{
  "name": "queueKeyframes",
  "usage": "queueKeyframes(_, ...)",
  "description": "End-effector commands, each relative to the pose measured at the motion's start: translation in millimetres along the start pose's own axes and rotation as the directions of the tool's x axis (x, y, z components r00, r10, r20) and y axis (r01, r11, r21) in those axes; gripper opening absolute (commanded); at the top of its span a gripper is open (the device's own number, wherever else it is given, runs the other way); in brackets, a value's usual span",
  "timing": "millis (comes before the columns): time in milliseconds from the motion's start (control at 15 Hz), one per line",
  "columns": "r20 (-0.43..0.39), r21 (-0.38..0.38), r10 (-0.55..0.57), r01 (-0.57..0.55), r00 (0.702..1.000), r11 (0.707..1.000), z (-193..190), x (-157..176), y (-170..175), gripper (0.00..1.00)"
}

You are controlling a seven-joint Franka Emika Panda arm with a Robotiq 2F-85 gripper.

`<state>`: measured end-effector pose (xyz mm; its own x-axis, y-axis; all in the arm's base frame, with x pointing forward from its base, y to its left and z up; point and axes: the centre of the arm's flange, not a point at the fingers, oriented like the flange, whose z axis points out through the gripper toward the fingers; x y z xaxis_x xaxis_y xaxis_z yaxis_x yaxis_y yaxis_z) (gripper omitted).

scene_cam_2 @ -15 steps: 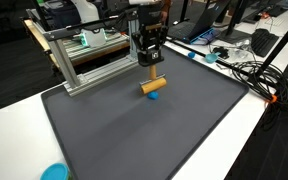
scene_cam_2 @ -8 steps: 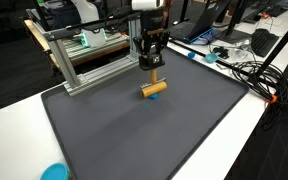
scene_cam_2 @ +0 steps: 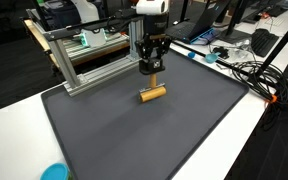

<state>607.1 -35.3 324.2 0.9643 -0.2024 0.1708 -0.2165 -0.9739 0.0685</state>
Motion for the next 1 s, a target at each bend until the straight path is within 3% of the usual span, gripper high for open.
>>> queueKeyframes(0, 0.057, -0.026, -0.002, 0.003, 0.998, 1.000, 4.3, 8.2, 3.2, 0.22)
queueKeyframes(400, -0.013, 0.075, 0.020, -0.019, 1.000, 0.997, -10.1, 10.4, 6.0, 0.22)
queueKeyframes(667, -0.078, 0.102, 0.022, -0.014, 0.997, 0.995, -24.7, 9.0, 12.6, 0.22)
queueKeyframes(933, -0.012, 0.029, -0.045, 0.045, 0.999, 0.999, -23.5, 5.5, 17.9, 0.22)
